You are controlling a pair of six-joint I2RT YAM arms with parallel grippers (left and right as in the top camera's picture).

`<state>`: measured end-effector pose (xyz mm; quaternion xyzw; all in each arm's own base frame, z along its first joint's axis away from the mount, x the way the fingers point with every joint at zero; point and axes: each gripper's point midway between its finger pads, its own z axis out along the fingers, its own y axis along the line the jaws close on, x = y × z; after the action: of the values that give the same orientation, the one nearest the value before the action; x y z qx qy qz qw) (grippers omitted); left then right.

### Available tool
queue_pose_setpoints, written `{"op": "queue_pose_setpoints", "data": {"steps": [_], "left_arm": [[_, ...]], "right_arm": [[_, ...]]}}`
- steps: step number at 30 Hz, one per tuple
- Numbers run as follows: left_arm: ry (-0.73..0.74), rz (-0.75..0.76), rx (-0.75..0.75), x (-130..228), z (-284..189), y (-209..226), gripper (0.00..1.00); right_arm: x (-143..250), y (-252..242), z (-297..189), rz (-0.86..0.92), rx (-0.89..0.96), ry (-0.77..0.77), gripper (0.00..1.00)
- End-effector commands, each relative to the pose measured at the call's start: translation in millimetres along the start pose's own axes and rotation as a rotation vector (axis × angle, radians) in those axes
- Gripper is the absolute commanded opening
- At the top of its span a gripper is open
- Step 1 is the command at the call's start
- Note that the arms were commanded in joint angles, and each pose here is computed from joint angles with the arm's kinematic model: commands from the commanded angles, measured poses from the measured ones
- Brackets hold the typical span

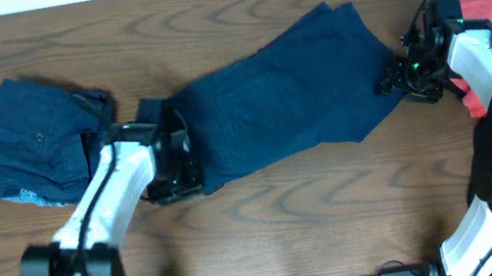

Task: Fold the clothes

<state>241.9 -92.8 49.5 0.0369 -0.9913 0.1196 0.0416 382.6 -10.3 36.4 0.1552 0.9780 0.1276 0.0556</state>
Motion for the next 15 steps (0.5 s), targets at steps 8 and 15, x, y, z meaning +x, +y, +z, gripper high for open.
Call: {"op": "queue_pose_setpoints", "data": {"steps": [8,15], "left_arm": [[-0.079,0.024,0.014,-25,20,-1,0.71],[0.023,0.011,0.157,-20,45,-22,0.49]], "right_arm": [[3,20,-10,-0.174,-0.059,-0.007,0.80],[0,33,-10,-0.234,-0.117,-0.025,0.83]]}}
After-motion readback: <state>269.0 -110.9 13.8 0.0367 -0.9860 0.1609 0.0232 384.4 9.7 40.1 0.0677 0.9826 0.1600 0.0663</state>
